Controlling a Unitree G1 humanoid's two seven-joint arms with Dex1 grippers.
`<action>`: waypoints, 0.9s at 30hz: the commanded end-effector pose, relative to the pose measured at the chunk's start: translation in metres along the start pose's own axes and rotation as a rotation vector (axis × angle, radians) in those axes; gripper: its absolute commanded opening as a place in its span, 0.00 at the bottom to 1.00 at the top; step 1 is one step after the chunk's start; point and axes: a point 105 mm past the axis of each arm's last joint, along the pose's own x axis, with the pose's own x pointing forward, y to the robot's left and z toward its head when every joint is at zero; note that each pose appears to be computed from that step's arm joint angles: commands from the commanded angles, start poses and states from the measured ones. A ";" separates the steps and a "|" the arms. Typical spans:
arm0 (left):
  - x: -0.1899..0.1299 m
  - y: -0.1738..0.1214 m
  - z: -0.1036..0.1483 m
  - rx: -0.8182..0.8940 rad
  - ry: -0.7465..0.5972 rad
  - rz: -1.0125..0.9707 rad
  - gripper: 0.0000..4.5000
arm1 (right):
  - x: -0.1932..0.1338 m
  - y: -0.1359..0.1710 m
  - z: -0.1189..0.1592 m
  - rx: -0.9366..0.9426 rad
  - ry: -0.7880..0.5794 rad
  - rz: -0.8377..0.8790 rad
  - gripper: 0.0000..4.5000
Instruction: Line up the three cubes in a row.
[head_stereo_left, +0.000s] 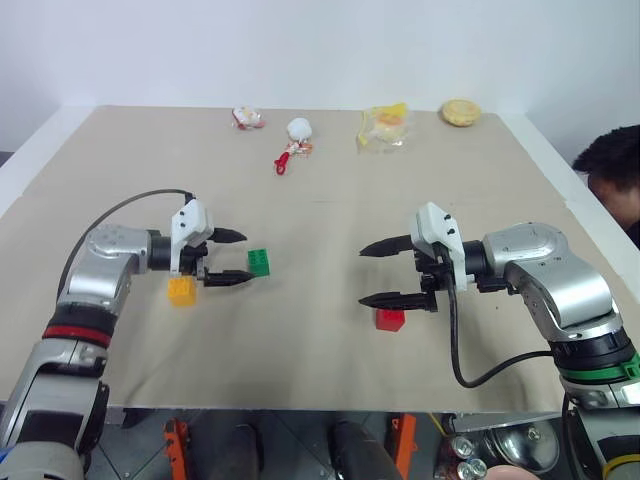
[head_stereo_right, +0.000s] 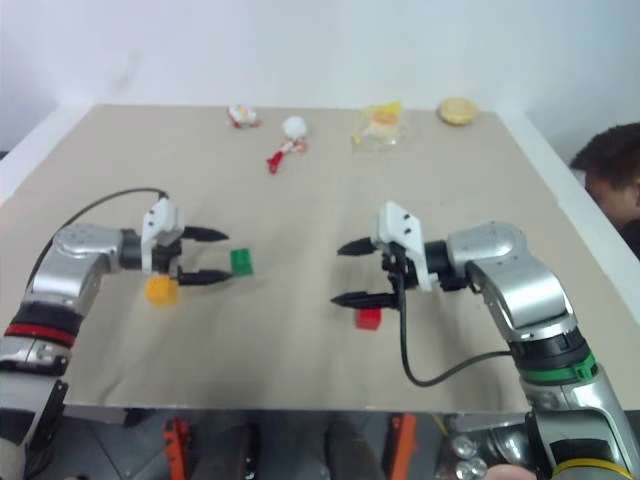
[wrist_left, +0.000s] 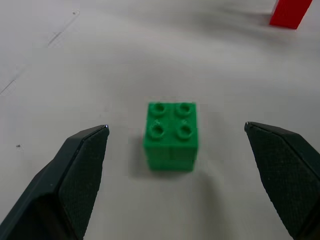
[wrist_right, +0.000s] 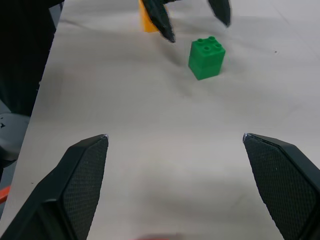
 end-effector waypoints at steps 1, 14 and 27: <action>0.005 0.009 0.001 0.032 0.042 -0.014 1.00 | -0.005 0.004 0.013 -0.051 -0.018 -0.027 0.99; 0.022 0.008 -0.015 0.028 0.141 -0.089 1.00 | -0.010 0.005 0.018 -0.050 -0.028 -0.083 0.99; 0.025 0.009 -0.013 0.029 0.118 -0.081 0.29 | -0.009 0.003 0.018 -0.041 -0.035 -0.086 1.00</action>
